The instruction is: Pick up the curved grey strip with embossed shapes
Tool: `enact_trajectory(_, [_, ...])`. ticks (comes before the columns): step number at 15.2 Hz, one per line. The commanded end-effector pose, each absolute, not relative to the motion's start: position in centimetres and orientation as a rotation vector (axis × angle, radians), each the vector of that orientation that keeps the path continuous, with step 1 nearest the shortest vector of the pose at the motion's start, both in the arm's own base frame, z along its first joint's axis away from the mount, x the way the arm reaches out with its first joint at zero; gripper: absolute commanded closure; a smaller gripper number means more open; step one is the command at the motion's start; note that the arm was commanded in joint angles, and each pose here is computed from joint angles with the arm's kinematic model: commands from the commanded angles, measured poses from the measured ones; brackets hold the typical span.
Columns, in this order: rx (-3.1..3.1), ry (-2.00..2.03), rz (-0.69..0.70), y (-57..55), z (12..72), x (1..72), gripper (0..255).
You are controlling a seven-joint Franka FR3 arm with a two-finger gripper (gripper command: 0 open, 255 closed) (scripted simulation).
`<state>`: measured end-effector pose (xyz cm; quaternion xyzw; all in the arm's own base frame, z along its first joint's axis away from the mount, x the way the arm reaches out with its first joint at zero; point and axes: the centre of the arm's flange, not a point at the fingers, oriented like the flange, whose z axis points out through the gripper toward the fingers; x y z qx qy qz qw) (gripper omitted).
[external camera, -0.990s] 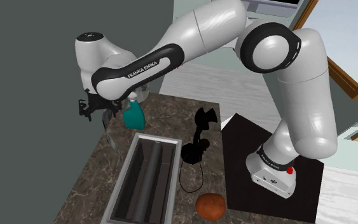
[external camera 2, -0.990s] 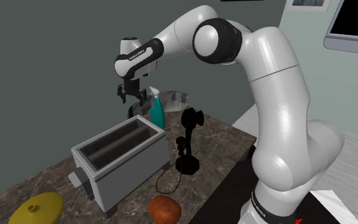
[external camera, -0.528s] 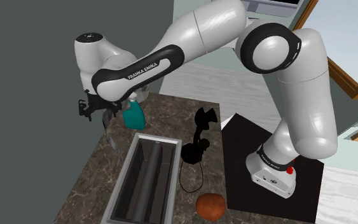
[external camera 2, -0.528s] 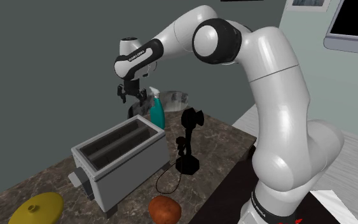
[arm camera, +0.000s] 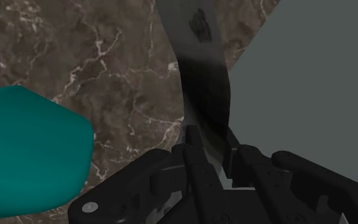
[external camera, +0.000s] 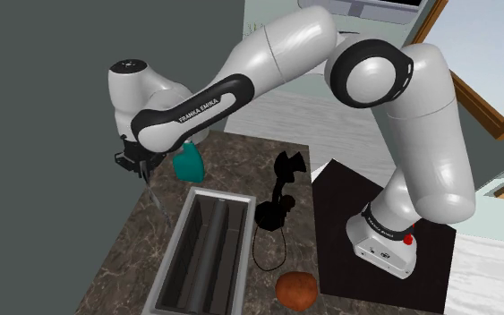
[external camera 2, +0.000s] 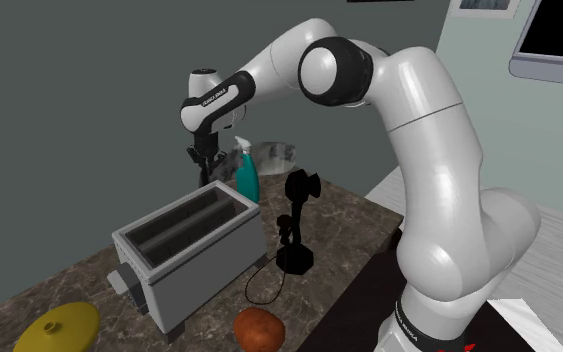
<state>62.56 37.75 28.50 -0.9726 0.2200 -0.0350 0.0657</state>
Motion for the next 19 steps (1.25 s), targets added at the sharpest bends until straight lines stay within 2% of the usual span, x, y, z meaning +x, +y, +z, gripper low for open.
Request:
enact_trajectory(1, [-2.944, 0.667, -0.091, 37.6, 27.7, 62.6, 255])
enact_trajectory(19, [-2.944, 0.666, -0.093, 37.3, 35.6, 62.7, 255])
